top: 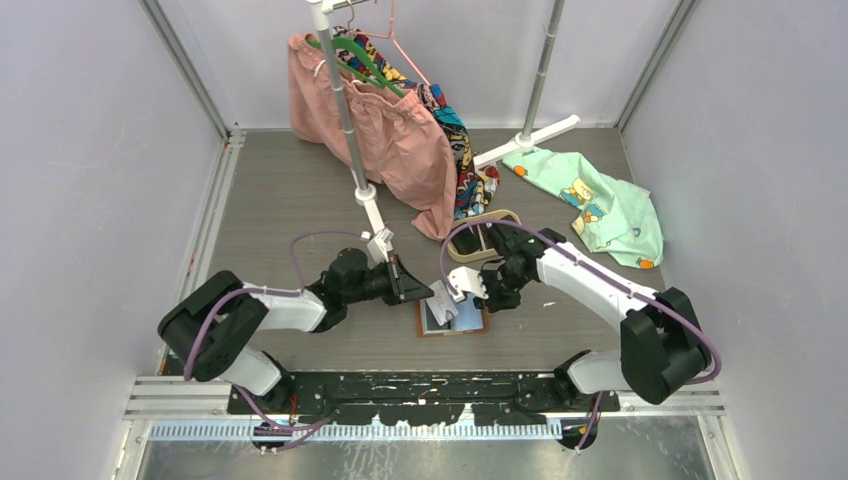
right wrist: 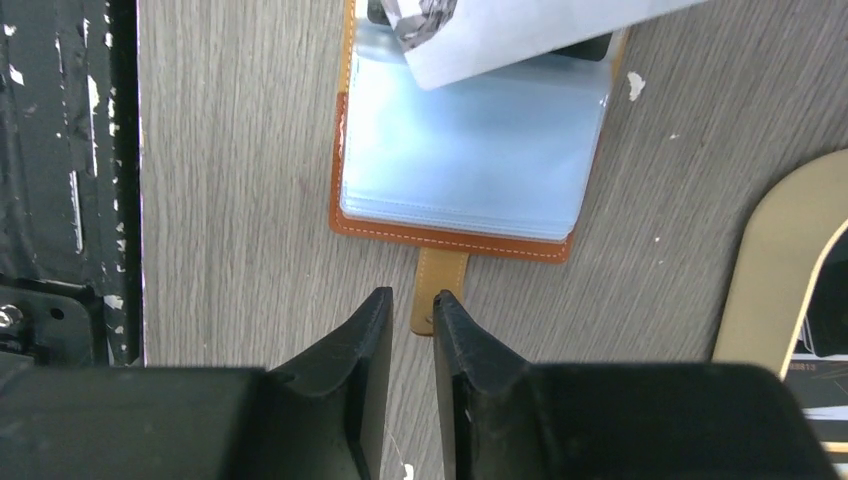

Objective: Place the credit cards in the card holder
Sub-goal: Insert the credit card into the card holder.

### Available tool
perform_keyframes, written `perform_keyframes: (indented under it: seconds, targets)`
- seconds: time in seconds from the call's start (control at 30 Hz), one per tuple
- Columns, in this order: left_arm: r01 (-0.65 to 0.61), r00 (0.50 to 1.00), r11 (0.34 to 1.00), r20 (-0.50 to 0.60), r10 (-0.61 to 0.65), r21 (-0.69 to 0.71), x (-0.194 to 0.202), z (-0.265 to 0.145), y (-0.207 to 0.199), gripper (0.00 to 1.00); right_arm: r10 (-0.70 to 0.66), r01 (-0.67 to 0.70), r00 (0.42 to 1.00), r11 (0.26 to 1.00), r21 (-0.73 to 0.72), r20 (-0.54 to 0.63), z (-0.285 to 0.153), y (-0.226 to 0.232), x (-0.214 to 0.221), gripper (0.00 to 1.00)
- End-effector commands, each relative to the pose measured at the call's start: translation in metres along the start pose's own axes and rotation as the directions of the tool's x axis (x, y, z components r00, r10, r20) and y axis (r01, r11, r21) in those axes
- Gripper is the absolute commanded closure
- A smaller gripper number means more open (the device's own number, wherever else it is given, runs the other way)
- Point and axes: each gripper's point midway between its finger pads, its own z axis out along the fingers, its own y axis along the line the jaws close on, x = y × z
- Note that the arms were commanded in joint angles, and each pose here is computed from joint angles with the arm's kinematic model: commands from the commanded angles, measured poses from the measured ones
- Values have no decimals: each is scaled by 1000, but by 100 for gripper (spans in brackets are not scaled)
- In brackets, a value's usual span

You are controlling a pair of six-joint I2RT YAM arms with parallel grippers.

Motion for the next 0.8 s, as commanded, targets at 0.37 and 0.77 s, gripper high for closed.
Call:
perform_keyframes:
  seconds: [0.37,0.77]
  targets:
    - [-41,995,998,-92,37,-39,10,11,13,100,22,-24,1000,997,-67,-21,32,6,3,71]
    - [-36,993,997,-117,28,-66,11,16,20,100,21,-23,999,997,-74,-29,34,7,3,71]
